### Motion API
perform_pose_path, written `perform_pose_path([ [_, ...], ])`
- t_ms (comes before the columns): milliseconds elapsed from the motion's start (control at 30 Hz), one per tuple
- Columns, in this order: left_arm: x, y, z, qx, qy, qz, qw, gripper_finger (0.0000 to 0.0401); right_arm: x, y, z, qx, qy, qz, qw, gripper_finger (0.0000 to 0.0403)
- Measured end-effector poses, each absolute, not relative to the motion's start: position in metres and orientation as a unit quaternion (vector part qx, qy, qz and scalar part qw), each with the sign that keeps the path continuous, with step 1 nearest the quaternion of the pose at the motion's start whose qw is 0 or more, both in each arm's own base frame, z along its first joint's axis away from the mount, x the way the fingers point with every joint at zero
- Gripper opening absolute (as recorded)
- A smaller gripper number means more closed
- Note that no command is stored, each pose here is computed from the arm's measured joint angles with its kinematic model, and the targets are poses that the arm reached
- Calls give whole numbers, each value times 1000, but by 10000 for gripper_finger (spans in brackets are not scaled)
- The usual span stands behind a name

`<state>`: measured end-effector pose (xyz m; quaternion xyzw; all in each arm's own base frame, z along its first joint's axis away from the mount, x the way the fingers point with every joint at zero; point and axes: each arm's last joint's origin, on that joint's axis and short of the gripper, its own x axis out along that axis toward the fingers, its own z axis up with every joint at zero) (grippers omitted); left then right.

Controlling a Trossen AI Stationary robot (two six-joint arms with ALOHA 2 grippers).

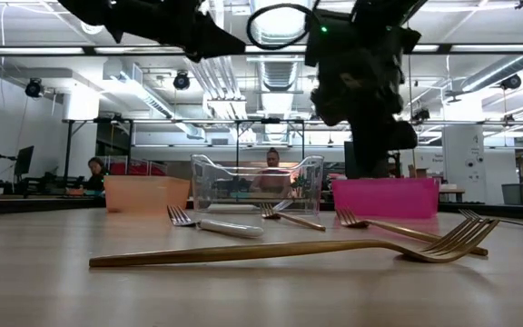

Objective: Sort silverware by color (type)
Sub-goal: Put the gold fork into the red bin

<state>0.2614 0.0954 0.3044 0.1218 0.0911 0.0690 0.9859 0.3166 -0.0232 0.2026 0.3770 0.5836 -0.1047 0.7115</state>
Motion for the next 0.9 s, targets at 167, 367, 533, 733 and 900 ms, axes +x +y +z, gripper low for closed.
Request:
perform_pose_path([
  [167,246,92,307,133,119,94,980,76,336,-13,205,417,581,-143,685,106],
  [367,223,85,310,135,158,128,970,76,347,6,204,443,610,-188,629,133],
  [533,203,78,313,121,176,127,969,76,351,19,192,445,629,-215,600,152],
  [733,185,70,316,120,156,132,972,76,353,24,172,411,631,-279,596,159],
  [900,174,66,320,124,137,135,973,76,355,24,163,397,638,-279,598,149],
])
